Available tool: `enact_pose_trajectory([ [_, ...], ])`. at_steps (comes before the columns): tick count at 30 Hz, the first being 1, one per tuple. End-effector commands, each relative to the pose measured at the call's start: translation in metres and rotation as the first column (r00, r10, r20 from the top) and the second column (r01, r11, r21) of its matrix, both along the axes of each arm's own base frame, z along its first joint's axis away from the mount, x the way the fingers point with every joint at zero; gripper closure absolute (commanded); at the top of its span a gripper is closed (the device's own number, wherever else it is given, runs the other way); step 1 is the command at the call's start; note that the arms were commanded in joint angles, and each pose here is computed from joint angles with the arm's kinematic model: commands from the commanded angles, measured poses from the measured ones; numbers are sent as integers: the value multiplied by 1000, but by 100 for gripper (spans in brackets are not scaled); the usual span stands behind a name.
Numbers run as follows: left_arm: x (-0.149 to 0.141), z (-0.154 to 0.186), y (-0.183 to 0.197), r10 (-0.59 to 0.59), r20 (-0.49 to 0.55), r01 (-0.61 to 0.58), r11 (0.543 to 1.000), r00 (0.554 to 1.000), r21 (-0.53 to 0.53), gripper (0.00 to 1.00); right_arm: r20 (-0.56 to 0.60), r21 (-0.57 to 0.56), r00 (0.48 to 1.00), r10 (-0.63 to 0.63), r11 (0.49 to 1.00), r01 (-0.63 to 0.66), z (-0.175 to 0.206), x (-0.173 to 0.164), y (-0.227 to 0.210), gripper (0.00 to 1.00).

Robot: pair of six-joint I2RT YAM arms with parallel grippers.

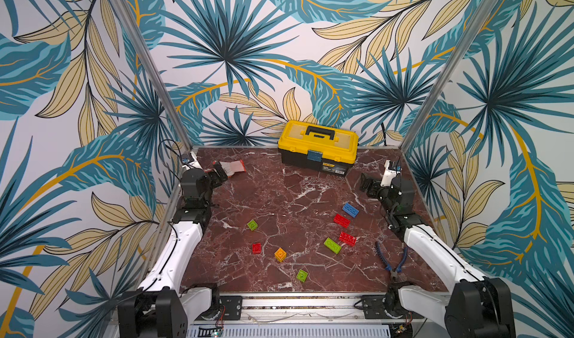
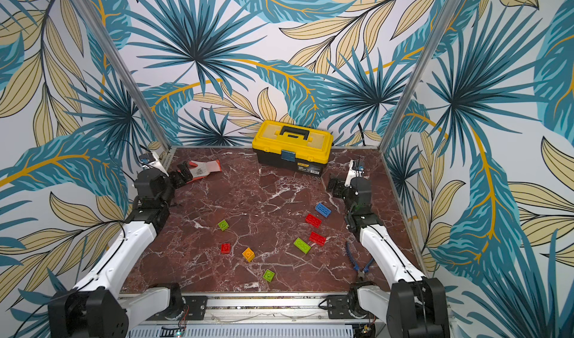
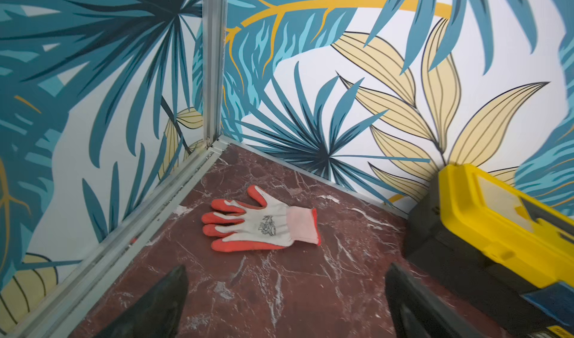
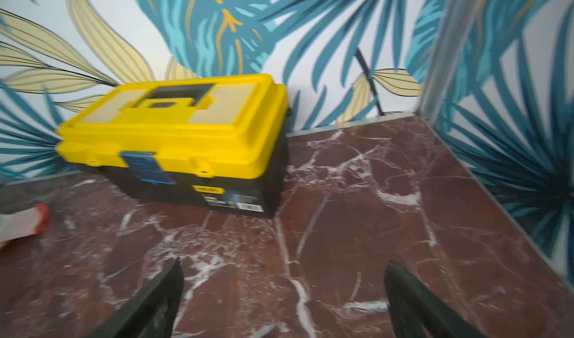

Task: Assemble a carrot with lego
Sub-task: Pick up the lego brick from the center of the board.

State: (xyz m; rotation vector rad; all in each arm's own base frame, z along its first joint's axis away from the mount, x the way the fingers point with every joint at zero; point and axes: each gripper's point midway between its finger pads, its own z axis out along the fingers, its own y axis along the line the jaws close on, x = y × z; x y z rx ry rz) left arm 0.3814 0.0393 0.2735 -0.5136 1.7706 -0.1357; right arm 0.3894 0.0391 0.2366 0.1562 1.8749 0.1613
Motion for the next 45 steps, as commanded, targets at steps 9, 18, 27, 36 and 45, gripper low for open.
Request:
enact_pose_trajectory([
  [9, -93, -97, -70, -267, -300, 112, 887, 916, -449, 1, -472, 124, 757, 453, 884, -452, -63, -99, 153, 0],
  [18, -137, -130, -110, -489, -404, 191, 787, 773, -586, 0, -755, 85, 381, 533, 657, -749, -105, -182, 254, 0],
  [27, -152, -137, -109, -463, -428, 133, 784, 776, -606, 1, -844, -4, 309, 438, 571, -821, -154, -200, 310, 10],
  [36, -161, -138, -81, -284, -484, -17, 849, 828, -528, 1, -866, -12, 290, 407, 562, -827, -180, -199, 321, 24],
  [45, -166, -129, -69, -218, -491, -63, 867, 844, -494, 1, -872, 28, 252, 420, 556, -831, -195, -204, 335, 39],
])
